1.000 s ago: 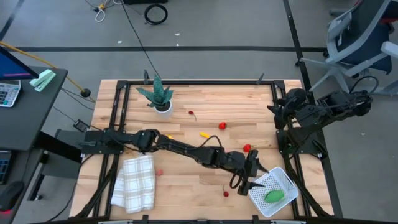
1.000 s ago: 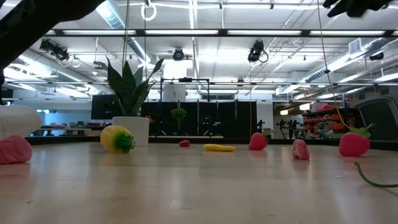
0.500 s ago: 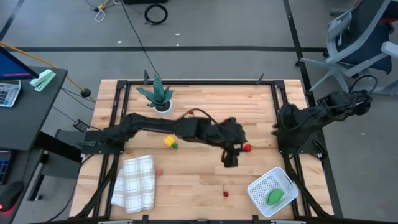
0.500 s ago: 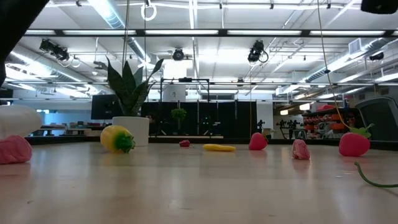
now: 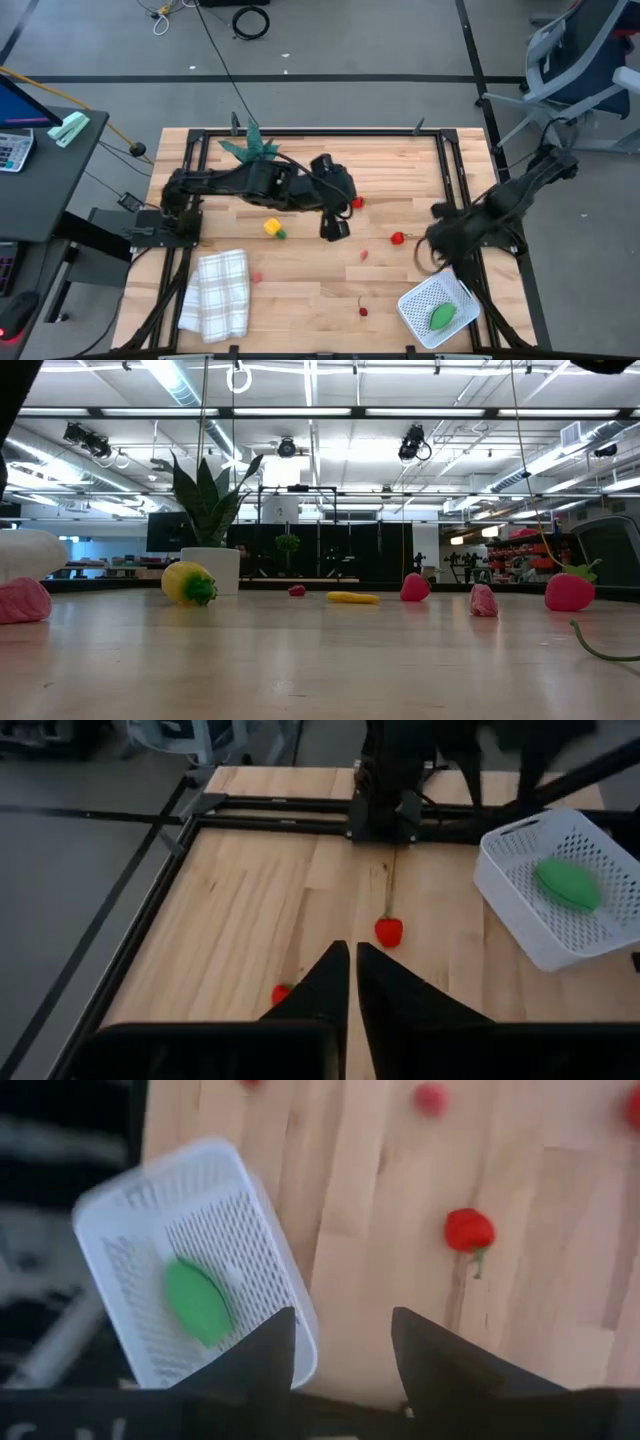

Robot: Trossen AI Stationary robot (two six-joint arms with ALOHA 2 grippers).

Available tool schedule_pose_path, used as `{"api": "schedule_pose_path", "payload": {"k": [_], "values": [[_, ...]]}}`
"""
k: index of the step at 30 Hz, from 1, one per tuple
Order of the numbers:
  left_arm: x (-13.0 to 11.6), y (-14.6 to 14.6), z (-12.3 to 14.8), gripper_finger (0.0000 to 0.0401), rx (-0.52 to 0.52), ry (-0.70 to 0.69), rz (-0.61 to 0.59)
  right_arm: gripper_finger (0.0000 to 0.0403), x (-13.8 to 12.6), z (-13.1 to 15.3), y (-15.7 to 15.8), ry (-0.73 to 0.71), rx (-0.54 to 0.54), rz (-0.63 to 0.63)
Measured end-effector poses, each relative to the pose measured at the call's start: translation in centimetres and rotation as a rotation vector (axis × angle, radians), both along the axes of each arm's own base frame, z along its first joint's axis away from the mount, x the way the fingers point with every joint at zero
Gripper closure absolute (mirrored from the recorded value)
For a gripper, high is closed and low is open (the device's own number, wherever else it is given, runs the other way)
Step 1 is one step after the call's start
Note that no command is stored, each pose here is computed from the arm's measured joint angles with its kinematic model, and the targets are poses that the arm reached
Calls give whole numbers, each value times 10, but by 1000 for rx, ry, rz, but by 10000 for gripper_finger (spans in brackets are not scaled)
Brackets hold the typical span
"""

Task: Pick and placing Produce into tupperware
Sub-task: Put the right red strawberry into the white basket

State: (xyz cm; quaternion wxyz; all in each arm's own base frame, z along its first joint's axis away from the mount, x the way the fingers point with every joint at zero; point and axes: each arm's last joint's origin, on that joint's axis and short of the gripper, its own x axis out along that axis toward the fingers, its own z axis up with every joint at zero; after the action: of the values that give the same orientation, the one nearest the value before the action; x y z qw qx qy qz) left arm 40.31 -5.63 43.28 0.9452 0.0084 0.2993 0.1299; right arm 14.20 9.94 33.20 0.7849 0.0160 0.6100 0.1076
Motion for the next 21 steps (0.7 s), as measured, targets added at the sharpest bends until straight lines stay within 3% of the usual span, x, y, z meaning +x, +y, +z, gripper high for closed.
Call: {"api": "schedule_pose_path", "payload": {"k": [10,17,21], "values": [[-30,4,17,362,-52,29,42,170,45,-55,38,257,-157,214],[-44,5,8,356,-114,155,122,157,57,-61,41,171,-238,222],[-45,-5,12,369,-161,108,128,158,65,-61,27,168,-264,155]]}}
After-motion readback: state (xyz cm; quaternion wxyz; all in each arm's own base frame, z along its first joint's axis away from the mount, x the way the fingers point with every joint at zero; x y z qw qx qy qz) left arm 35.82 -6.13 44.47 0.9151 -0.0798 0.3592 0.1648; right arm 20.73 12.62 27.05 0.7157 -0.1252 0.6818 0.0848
